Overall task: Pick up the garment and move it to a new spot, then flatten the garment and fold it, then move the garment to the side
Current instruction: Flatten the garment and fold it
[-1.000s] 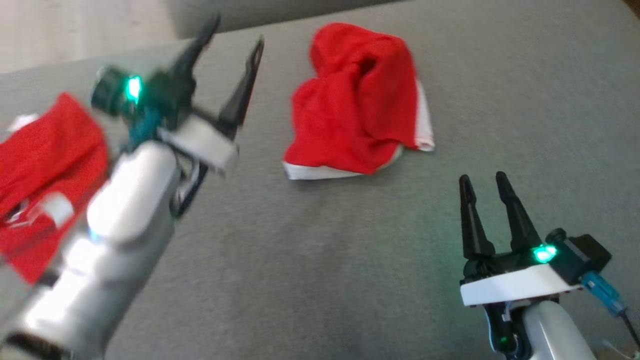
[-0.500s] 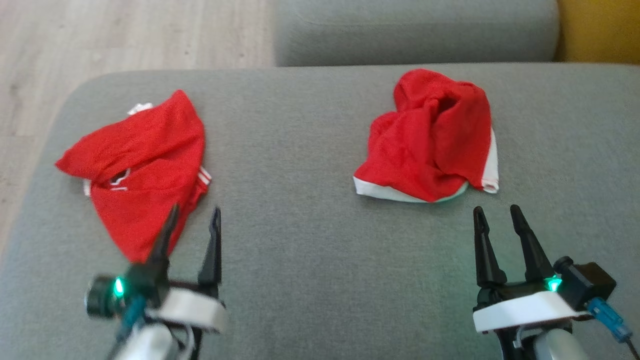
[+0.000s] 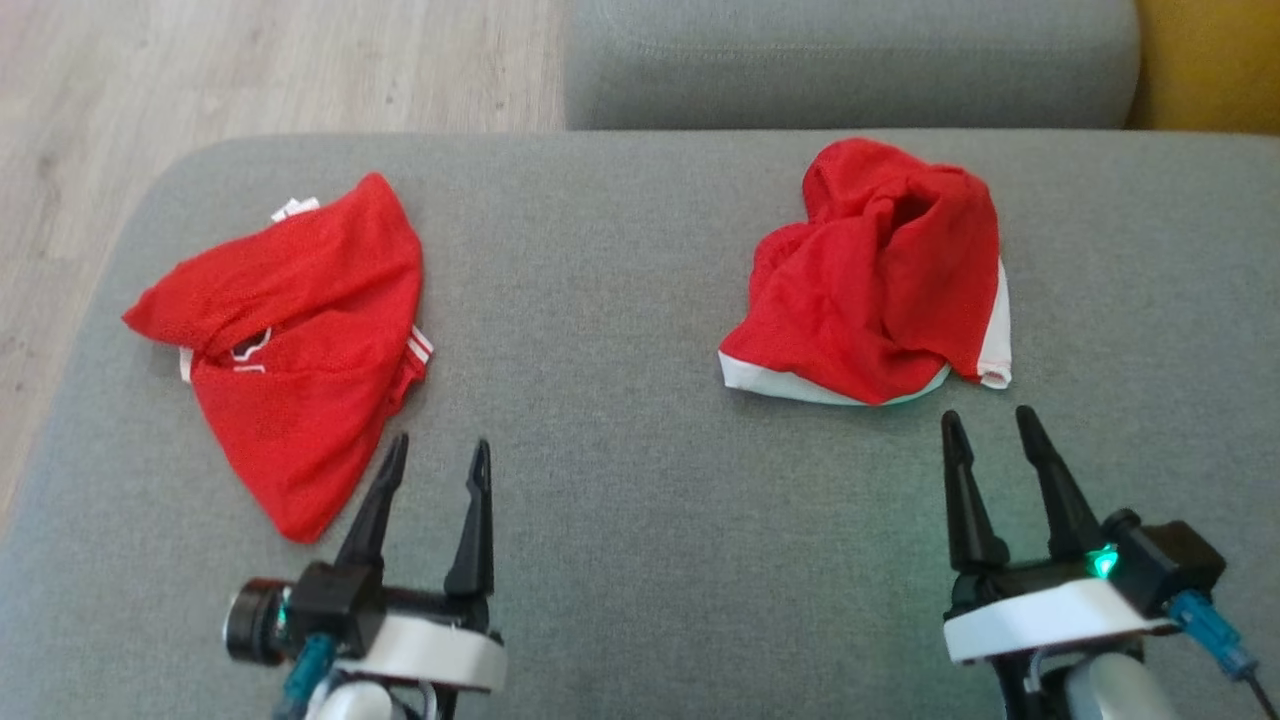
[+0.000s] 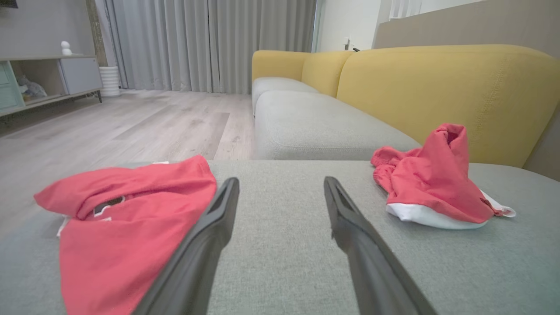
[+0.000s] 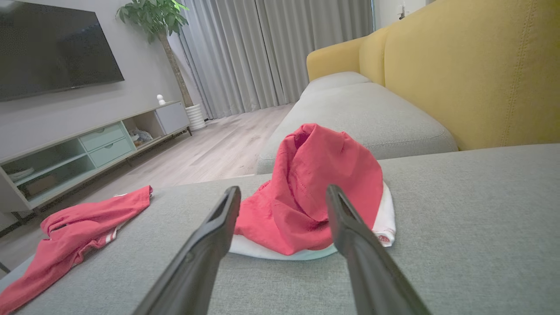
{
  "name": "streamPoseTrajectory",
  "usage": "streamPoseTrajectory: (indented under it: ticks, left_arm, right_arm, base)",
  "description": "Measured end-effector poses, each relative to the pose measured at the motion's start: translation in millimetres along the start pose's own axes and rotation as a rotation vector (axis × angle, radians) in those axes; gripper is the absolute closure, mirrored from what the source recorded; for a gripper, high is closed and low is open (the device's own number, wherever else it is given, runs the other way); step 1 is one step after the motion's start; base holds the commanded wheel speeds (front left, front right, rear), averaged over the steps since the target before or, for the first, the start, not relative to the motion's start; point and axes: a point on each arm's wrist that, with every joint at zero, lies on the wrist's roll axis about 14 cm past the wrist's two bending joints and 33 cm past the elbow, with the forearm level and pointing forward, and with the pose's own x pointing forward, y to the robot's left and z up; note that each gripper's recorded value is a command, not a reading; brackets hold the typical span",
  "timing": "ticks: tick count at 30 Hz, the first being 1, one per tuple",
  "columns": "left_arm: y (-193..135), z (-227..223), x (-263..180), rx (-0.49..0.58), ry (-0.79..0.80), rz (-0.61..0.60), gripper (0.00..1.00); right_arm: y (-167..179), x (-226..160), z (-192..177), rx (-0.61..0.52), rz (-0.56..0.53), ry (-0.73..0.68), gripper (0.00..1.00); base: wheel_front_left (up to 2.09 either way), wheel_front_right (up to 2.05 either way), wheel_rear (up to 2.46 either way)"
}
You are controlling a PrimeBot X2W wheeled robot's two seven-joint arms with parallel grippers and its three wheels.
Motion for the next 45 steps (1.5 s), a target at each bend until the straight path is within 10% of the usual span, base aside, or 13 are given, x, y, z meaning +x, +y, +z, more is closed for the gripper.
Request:
streamPoseTrajectory:
  ticks: [30, 31, 32, 33, 45]
  left_arm:
    - [21.4, -28.8, 29.2, -0.024, 0.075, 0.05, 0.0]
    - [21.9, -28.5, 29.2, -0.024, 0.074, 0.052, 0.0]
    - [22.7, -27.3, 29.5, -0.021, 0.07, 0.053, 0.0]
    - [23.6, -25.9, 29.9, -0.018, 0.066, 0.054, 0.0]
    - [16.5, -5.9, 26.1, -0.031, 0.006, 0.035, 0.0]
  right_arm:
    - [-93.0, 93.2, -99.0, 0.023, -0.277, 0.365, 0.0]
    - [-91.7, 92.8, -99.8, 0.025, -0.275, 0.372, 0.11]
    - [-90.2, 92.9, -100.1, 0.027, -0.271, 0.378, 0.89]
    - [-89.2, 92.8, -99.9, 0.028, -0.268, 0.381, 1.0]
    - [-108.6, 110.3, 9.2, 0.007, -0.318, 0.061, 1.0]
  base:
    - [0.0, 0.0, 0.0]
    - [0.0, 0.0, 0.0]
    - [0.0, 0.0, 0.0]
    - [0.0, 0.0, 0.0]
    - [0.0, 0.0, 0.0]
